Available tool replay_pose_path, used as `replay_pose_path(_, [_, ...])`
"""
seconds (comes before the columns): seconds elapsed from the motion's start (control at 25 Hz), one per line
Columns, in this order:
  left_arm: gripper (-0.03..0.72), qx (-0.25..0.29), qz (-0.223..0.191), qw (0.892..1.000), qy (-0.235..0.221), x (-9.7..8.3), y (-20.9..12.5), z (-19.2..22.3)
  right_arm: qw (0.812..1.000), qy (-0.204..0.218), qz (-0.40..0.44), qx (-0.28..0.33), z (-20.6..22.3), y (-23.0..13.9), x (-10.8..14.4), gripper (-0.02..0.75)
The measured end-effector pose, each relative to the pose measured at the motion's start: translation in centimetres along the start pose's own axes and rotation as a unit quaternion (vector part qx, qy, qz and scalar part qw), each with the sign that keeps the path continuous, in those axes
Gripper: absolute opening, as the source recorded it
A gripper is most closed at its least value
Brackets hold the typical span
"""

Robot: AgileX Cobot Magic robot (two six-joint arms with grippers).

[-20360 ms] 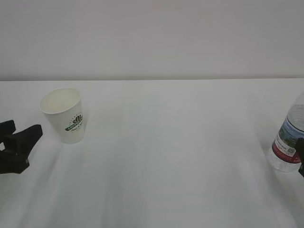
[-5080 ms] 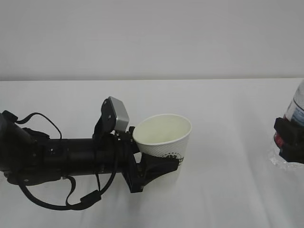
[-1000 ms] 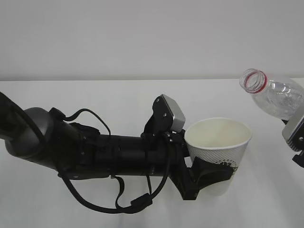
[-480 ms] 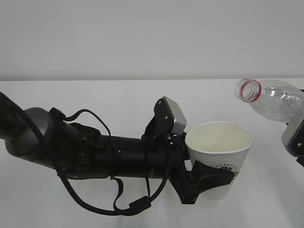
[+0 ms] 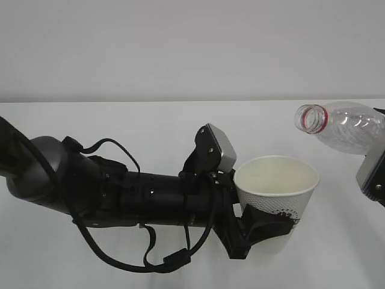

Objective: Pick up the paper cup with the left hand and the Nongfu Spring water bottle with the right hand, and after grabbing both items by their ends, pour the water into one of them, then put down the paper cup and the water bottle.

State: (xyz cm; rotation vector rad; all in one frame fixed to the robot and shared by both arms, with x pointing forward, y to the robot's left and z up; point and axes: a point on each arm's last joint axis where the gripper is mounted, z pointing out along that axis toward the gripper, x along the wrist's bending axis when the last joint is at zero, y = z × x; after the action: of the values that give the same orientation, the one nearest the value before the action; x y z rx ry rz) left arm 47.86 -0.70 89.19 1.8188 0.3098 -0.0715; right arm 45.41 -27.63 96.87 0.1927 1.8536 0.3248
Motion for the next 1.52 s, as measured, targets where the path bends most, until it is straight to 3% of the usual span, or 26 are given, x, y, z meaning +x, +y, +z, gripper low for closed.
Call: replay_pose_path(1.52, [0.49,-0.001,-0.002,1.0,0.001,0.02,0.02,0.0,0.997,-0.005,-0.076,-0.002,0.0,0.04,-0.09,0.404])
